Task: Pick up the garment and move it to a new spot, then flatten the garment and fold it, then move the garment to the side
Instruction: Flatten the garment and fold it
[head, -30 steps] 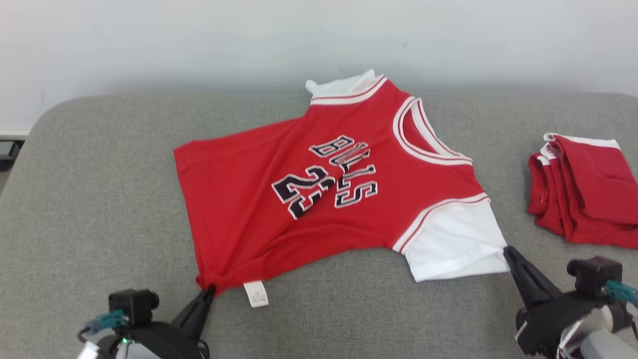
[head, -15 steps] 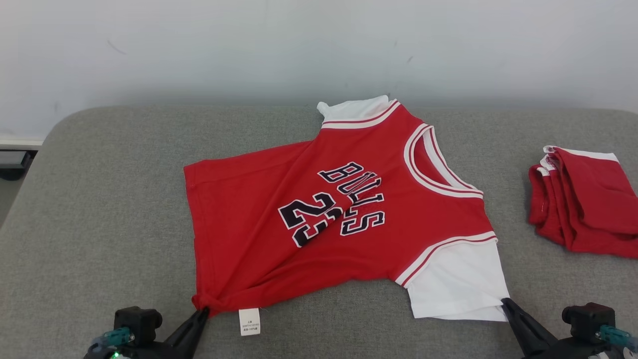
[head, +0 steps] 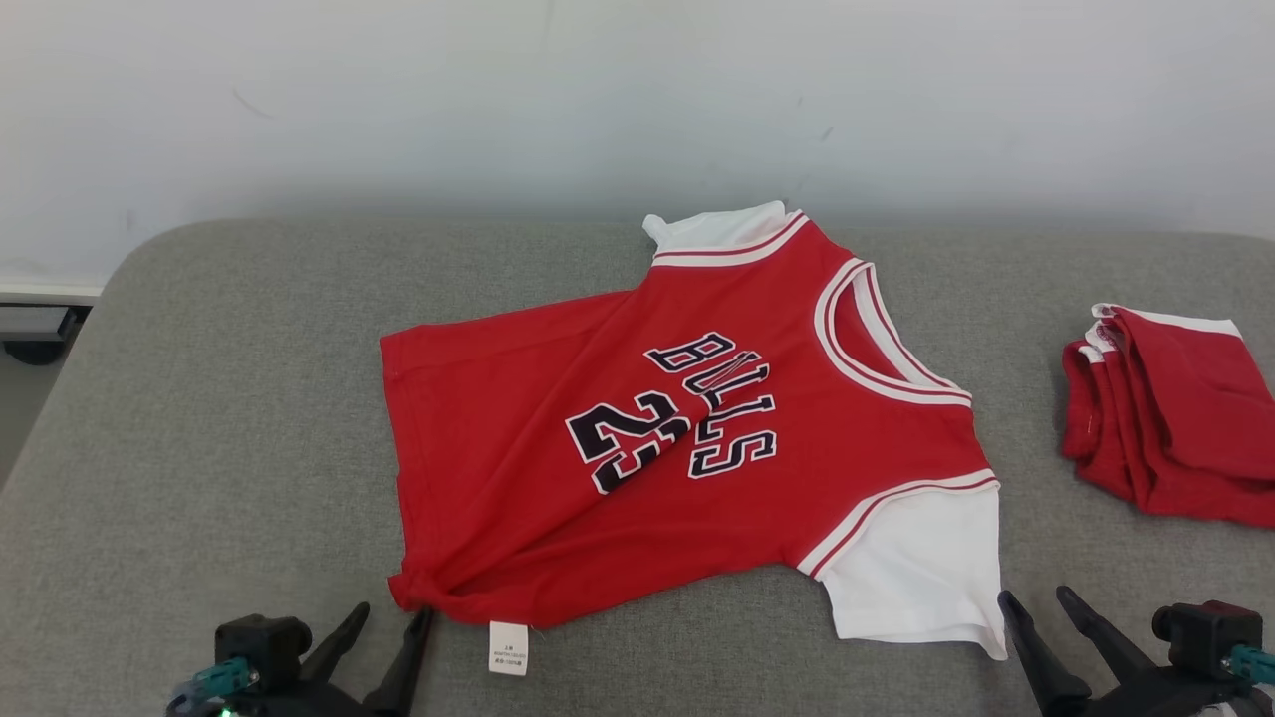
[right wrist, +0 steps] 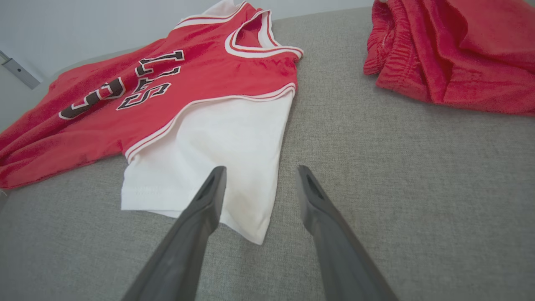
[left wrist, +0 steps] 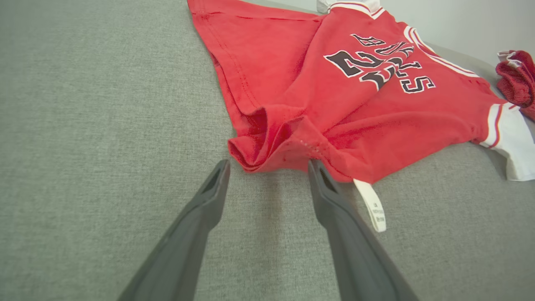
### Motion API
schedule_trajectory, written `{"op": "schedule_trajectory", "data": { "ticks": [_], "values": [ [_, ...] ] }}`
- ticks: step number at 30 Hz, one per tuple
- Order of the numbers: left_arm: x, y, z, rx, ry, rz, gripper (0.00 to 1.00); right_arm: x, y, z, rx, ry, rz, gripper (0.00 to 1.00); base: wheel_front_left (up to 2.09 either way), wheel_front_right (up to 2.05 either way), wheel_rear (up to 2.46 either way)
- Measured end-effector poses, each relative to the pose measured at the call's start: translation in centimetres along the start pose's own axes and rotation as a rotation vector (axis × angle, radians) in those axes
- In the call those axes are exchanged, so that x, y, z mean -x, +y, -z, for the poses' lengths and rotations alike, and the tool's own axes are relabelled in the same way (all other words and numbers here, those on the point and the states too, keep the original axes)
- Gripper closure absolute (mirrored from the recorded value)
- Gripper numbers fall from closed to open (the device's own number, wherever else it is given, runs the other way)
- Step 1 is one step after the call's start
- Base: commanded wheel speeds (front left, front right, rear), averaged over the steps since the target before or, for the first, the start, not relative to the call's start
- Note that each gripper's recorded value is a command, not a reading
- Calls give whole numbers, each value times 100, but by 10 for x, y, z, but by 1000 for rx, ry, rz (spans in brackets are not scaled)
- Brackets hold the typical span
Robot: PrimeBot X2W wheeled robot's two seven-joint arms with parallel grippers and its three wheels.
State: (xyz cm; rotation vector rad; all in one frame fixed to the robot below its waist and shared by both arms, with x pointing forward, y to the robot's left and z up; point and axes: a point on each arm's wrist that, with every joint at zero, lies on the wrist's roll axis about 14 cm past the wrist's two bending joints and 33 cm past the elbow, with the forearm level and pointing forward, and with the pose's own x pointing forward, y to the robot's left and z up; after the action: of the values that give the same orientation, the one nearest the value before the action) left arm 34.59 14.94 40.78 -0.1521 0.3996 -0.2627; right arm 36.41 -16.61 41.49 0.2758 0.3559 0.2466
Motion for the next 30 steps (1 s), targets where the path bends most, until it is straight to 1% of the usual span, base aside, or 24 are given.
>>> {"op": "schedule_trajectory", "data": {
  "ticks": [6, 11, 14, 17, 21, 25, 30],
  "values": [
    [5, 7, -24, 26, -108, -42, 0, 6, 0, -16, -87, -62, 4, 0, 0, 0, 0],
    [12, 15, -45, 38, -203, -85, 0, 6, 3, -40, -75, -135, -12, 0, 0, 0, 0],
    [12, 13, -49, 36, -214, -81, 0, 6, 0, -44, -41, -140, 2, 0, 0, 0, 0],
    [11, 7, -39, 35, -170, -65, 0, 4, 3, -43, 12, -115, 4, 0, 0, 0, 0],
    [7, 0, -19, 57, -83, -57, 0, -1, 2, -34, 52, -60, 20, 0, 0, 0, 0],
    [3, -8, -2, 81, -5, -38, 0, -5, -3, -25, 64, -4, 51, 0, 0, 0, 0],
    [1, -13, 20, 76, 105, -28, 0, -8, -1, -6, 53, 78, 56, 0, 0, 0, 0]
  ]
}}
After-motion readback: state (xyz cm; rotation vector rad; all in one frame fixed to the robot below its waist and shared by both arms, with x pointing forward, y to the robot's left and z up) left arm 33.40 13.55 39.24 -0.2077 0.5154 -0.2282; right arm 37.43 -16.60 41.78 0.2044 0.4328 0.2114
